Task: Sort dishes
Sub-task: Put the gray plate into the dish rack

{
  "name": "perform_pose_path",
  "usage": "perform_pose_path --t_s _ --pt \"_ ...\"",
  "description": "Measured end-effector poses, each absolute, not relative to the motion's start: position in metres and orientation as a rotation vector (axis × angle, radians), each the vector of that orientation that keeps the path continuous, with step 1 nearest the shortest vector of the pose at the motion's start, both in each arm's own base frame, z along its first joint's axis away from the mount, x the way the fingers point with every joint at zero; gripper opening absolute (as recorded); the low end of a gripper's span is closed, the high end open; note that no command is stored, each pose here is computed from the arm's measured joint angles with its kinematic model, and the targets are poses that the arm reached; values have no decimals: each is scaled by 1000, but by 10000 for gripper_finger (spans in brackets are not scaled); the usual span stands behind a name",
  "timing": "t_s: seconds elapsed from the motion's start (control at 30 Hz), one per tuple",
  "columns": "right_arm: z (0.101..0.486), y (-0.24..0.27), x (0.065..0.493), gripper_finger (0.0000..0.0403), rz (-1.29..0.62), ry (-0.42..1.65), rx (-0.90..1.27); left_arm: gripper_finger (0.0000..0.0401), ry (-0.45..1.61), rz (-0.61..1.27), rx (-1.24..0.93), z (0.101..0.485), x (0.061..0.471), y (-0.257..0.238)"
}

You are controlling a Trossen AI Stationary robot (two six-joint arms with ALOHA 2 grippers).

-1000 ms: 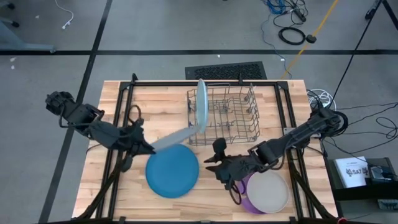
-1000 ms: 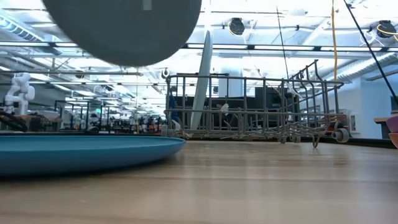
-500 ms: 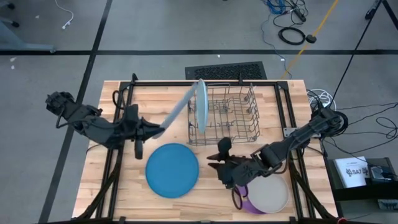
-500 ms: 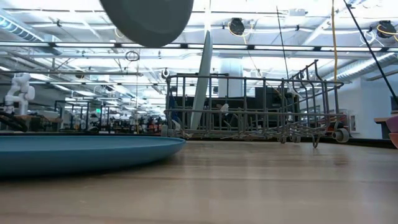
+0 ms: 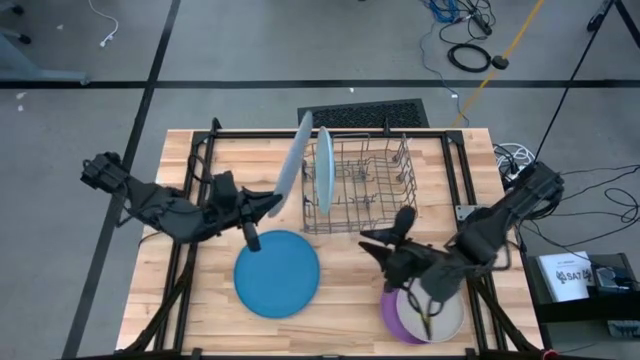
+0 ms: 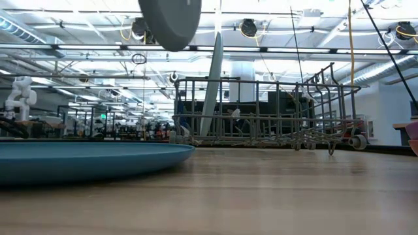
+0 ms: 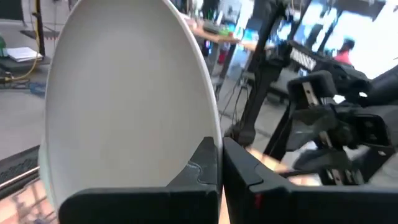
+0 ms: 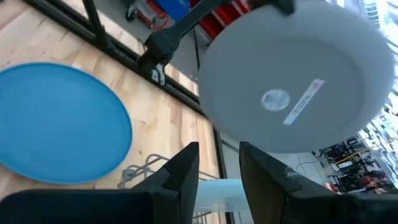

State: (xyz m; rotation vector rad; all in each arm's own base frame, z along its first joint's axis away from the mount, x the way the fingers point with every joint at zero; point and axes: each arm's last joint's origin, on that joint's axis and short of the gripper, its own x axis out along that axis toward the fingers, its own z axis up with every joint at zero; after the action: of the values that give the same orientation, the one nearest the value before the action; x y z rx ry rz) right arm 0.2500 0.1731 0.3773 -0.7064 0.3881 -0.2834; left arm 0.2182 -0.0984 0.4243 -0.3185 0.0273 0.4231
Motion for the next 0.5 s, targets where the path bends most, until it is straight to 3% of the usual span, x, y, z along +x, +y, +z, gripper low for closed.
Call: perform_pose_path --t_s 0.5 --pt "382 200 210 109 -227 343 -735 0 -173 500 -488 360 247 -73"
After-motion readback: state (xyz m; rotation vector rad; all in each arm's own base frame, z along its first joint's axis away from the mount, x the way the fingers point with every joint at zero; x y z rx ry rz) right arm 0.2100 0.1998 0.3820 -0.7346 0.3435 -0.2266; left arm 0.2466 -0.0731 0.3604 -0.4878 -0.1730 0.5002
